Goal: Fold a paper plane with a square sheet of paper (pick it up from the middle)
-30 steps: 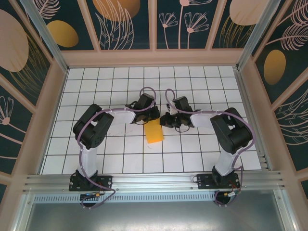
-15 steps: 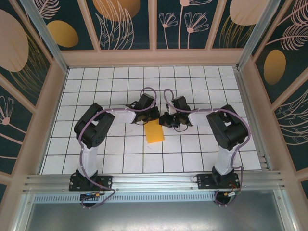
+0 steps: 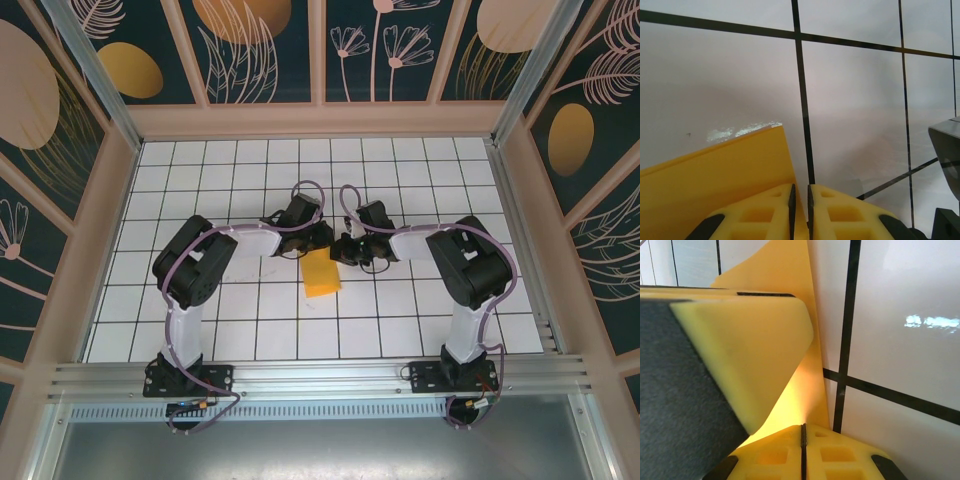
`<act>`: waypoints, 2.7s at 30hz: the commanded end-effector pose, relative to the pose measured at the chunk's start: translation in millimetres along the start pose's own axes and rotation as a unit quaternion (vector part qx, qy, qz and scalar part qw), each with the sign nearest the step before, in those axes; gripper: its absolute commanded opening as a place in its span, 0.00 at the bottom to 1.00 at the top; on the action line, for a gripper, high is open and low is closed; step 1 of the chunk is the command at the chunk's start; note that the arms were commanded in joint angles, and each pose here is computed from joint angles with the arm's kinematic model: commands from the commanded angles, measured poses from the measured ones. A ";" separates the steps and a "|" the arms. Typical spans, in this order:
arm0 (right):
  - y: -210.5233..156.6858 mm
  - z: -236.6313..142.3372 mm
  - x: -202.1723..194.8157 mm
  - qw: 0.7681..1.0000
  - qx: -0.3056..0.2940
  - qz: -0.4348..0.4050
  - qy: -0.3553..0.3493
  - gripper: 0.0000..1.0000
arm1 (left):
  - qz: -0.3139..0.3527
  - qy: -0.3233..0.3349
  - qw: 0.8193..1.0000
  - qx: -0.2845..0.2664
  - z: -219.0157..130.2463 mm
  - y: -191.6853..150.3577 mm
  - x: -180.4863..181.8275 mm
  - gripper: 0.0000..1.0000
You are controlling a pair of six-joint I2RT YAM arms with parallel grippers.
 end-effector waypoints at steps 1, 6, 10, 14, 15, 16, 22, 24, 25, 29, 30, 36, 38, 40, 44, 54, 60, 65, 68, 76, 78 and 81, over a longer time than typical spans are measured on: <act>-0.9 8.4 -5.9 1.000 0.005 0.007 -0.017 0.12 | -0.001 -0.010 1.000 0.008 -5.2 -4.5 0.8 0.16; -1.3 3.9 -1.8 1.000 0.006 0.000 -0.011 0.11 | -0.006 0.027 1.000 0.013 5.9 -11.2 19.6 0.12; -1.9 -3.3 4.9 1.000 0.005 -0.010 0.000 0.11 | -0.006 0.052 0.999 0.015 11.0 -14.7 29.8 0.10; -9.1 -6.4 17.4 0.999 0.016 -0.025 0.021 0.12 | -0.008 0.067 0.998 0.015 13.9 -17.4 37.1 0.10; -10.9 -7.2 18.4 0.999 0.018 -0.027 0.020 0.12 | -0.010 0.071 0.997 0.015 14.6 -17.7 38.8 0.10; -13.2 -7.4 19.0 0.999 0.022 -0.028 0.018 0.12 | -0.010 0.074 0.997 0.015 15.2 -18.1 40.5 0.10; -33.3 -7.7 8.5 0.999 0.046 -0.010 -0.006 0.12 | -0.014 0.084 0.996 0.014 16.9 -19.6 44.4 0.09; -40.0 -7.6 5.7 0.999 0.053 -0.004 -0.008 0.12 | -0.014 0.087 0.996 0.013 17.3 -19.5 44.7 0.10; -42.5 -8.0 4.9 0.998 0.055 -0.002 -0.009 0.12 | -0.014 0.086 0.996 0.013 17.7 -19.3 44.6 0.09; -52.4 -9.2 2.9 0.998 0.064 0.004 -0.015 0.12 | -0.016 0.089 0.996 0.013 18.7 -20.0 46.5 0.10; -55.1 -9.2 2.0 0.998 0.068 0.006 -0.018 0.12 | -0.017 0.090 0.996 0.012 18.9 -20.0 46.8 0.09; -67.6 -13.6 6.2 0.996 0.082 -0.001 -0.018 0.12 | -0.018 0.096 0.995 0.012 20.2 -20.7 50.1 0.09; -72.2 -15.1 7.7 0.996 0.088 -0.005 -0.020 0.12 | -0.019 0.097 0.995 0.012 20.8 -21.4 50.7 0.09; -77.4 -16.1 8.0 0.995 0.095 -0.007 -0.024 0.12 | -0.019 0.099 0.995 0.012 21.0 -21.8 51.5 0.09; -87.5 -16.9 8.6 0.994 0.107 -0.008 -0.028 0.12 | -0.019 0.099 0.995 0.011 20.8 -21.4 51.7 0.09; -106.9 -22.4 2.3 0.992 0.122 0.005 -0.037 0.12 | -0.019 0.099 0.995 0.010 21.0 -20.8 50.9 0.09; -99.2 -25.4 10.0 0.993 0.109 -0.005 -0.033 0.12 | -0.018 0.099 0.995 0.010 20.7 -20.8 50.8 0.09; -72.0 -40.6 31.0 0.998 0.042 -0.038 -0.025 0.13 | -0.016 0.092 0.996 0.012 20.2 -20.7 48.7 0.09; -52.7 -46.0 36.8 0.999 -0.003 -0.043 -0.021 0.14 | -0.016 0.084 0.996 0.011 18.8 -18.7 45.1 0.10; -34.5 -15.8 21.8 0.999 0.007 -0.027 -0.041 0.12 | -0.016 0.077 0.997 0.012 18.9 -17.6 41.4 0.09; -37.9 -11.2 17.1 0.999 0.018 -0.020 -0.044 0.12 | -0.017 0.078 0.997 0.012 18.7 -17.7 41.6 0.09; -50.9 -10.1 9.6 0.998 0.040 -0.008 -0.051 0.12 | -0.017 0.079 0.997 0.009 18.4 -17.0 41.8 0.09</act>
Point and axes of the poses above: each hand's point on the last joint's axis, 136 mm out from that joint toward the fingers, its own z axis out along the fingers, its own x axis along the line the jaws close on, y = z × x, the point moved 9 cm from there along -z, back along the fingers, and after that the axes turned 9 degrees about -z, right-handed, at the moved point
